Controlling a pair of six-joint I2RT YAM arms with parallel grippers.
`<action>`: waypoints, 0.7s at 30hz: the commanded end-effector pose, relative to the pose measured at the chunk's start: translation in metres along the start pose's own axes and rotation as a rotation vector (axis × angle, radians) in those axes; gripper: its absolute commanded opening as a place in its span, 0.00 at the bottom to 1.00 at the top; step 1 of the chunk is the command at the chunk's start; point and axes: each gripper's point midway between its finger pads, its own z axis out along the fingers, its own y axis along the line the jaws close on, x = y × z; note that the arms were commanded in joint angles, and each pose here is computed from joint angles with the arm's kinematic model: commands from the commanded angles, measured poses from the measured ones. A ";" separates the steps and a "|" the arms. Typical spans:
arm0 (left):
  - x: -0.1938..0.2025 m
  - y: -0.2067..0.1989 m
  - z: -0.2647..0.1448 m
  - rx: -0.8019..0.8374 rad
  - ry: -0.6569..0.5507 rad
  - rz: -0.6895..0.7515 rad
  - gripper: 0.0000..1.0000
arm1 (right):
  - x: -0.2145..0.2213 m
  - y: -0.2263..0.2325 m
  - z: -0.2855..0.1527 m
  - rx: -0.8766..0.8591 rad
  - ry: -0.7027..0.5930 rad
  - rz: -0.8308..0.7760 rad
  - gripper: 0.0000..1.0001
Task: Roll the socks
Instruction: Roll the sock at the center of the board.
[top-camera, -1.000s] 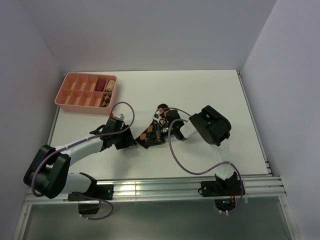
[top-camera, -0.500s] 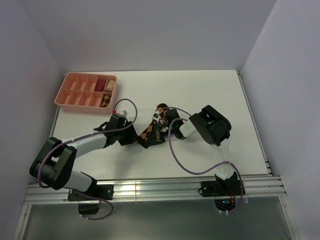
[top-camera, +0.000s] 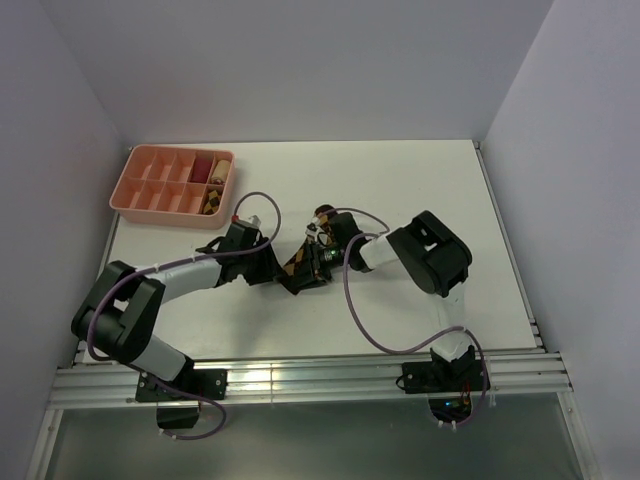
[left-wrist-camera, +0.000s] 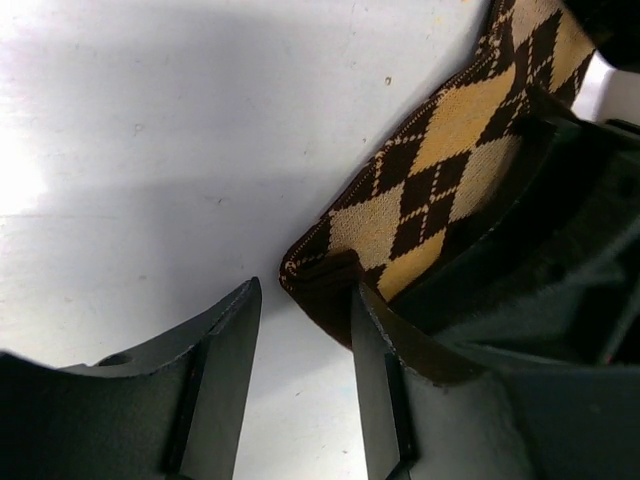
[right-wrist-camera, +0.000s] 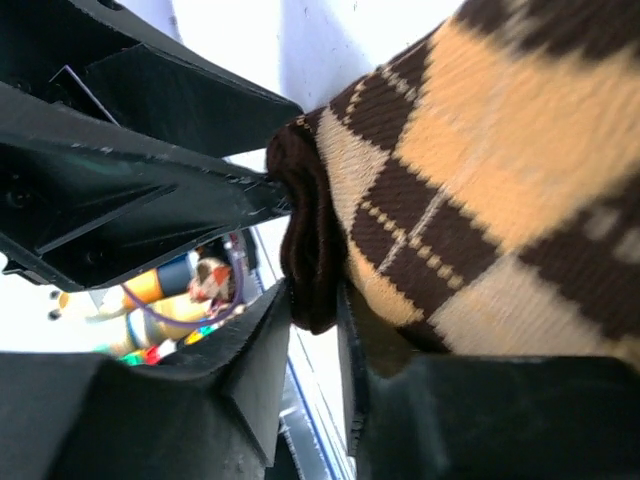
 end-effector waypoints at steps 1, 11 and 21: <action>0.017 0.027 0.009 -0.118 0.054 -0.003 0.47 | -0.019 0.007 -0.011 0.090 -0.072 -0.106 0.36; 0.020 0.036 0.020 -0.181 0.097 0.019 0.45 | -0.031 0.015 -0.032 0.335 -0.150 -0.249 0.40; 0.017 0.032 0.026 -0.185 0.109 0.036 0.42 | -0.041 0.062 -0.042 0.319 -0.246 -0.446 0.32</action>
